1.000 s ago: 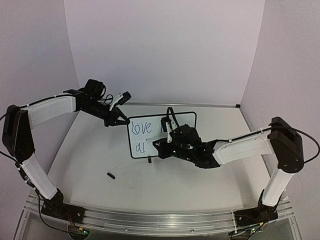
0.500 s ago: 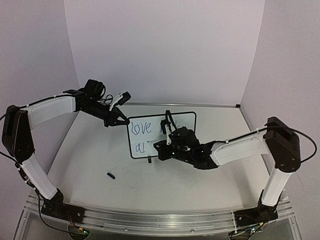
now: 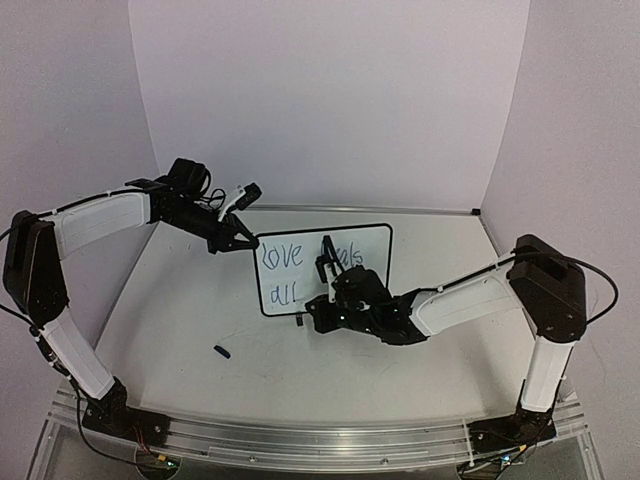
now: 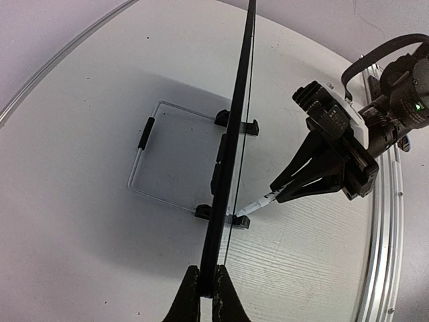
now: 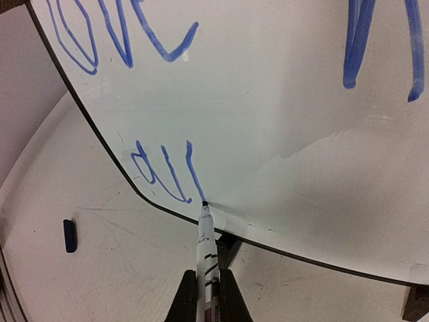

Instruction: Write a sentence on the whiteboard

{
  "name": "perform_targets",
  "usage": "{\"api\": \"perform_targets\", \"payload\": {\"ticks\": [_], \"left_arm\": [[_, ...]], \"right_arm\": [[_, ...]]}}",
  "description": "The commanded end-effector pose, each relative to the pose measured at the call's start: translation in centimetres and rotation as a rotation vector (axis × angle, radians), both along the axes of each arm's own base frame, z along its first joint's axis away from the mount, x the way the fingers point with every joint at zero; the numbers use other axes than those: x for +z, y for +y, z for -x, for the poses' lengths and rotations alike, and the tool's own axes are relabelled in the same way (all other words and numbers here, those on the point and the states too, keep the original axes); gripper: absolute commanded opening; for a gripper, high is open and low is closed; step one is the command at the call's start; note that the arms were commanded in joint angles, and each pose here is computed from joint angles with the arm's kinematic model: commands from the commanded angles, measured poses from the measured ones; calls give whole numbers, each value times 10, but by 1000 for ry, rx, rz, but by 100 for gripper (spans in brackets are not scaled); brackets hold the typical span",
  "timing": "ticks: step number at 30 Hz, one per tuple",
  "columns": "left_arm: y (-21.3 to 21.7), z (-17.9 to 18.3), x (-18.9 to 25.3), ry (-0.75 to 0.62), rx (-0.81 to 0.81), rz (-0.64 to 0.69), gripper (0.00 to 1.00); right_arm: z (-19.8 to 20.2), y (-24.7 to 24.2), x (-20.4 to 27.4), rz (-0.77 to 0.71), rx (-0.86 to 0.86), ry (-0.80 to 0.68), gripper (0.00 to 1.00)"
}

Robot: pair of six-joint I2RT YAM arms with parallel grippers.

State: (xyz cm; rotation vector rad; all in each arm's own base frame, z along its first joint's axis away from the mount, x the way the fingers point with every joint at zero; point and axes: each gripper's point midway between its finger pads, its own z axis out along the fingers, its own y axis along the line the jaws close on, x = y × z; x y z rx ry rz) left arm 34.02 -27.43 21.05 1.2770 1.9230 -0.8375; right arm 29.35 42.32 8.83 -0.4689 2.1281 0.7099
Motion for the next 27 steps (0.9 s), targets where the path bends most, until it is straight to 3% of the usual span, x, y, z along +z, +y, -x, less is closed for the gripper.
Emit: {"api": "perform_targets", "payload": {"ticks": [1, 9, 21, 27], "left_arm": [[5, -7, 25, -113, 16, 11, 0], [5, -7, 25, -113, 13, 12, 0], [4, -6, 26, -114, 12, 14, 0], [5, -6, 26, -114, 14, 13, 0]], "right_arm": [[-6, 0, -9, 11, -25, 8, 0], [-9, -2, -1, 7, -42, -11, 0], [-2, -16, 47, -62, -40, -86, 0], [1, -15, 36, -53, -31, -60, 0]]}}
